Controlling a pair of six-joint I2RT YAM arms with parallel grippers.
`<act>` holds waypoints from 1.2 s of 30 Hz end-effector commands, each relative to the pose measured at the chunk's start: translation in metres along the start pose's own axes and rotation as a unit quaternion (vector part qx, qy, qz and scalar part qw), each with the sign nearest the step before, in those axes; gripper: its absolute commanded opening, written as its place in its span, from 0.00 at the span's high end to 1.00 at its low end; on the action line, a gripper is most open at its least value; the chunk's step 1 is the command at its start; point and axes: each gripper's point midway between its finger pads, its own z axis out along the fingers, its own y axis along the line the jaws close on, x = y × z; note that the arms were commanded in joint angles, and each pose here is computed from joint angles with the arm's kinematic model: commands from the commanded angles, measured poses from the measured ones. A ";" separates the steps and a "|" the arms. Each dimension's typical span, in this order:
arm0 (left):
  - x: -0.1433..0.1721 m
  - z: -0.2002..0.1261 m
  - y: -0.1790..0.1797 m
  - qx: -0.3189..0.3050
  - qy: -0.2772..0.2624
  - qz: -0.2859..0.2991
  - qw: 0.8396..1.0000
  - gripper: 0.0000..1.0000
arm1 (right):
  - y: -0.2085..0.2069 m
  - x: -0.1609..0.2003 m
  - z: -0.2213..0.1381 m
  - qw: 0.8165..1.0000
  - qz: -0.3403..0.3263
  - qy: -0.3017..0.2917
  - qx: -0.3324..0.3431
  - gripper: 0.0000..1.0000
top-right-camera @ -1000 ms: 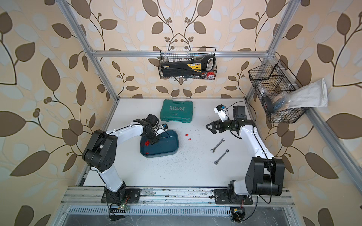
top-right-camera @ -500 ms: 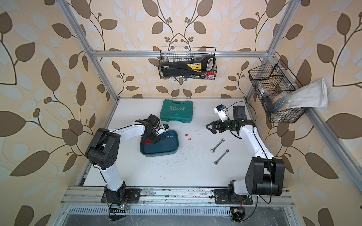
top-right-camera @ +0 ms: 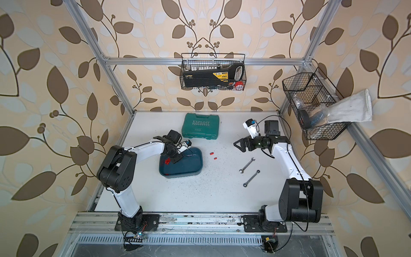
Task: Take the screw protection sleeves out of the storage box
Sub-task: Pick up the screw protection sleeve from the storage box, then place the screw protection sleeve at the center of the board.
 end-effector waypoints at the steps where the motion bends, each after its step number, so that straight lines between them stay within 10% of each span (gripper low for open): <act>1: -0.006 -0.014 -0.007 0.010 -0.027 0.002 1.000 0.96 | 0.004 0.004 0.002 1.000 0.005 0.003 -0.011 0.01; 15: -0.022 -0.053 -0.038 0.097 -0.080 0.020 0.992 1.00 | 0.004 0.005 0.004 1.000 0.006 0.005 -0.013 0.01; 26: -0.080 -0.138 -0.075 0.215 -0.188 0.048 0.957 1.00 | 0.037 0.003 0.000 0.996 -0.035 -0.009 -0.080 0.01; 36: -0.136 -0.116 -0.097 0.244 -0.189 0.072 0.948 1.00 | 0.059 0.019 0.017 0.990 -0.116 0.024 -0.080 0.01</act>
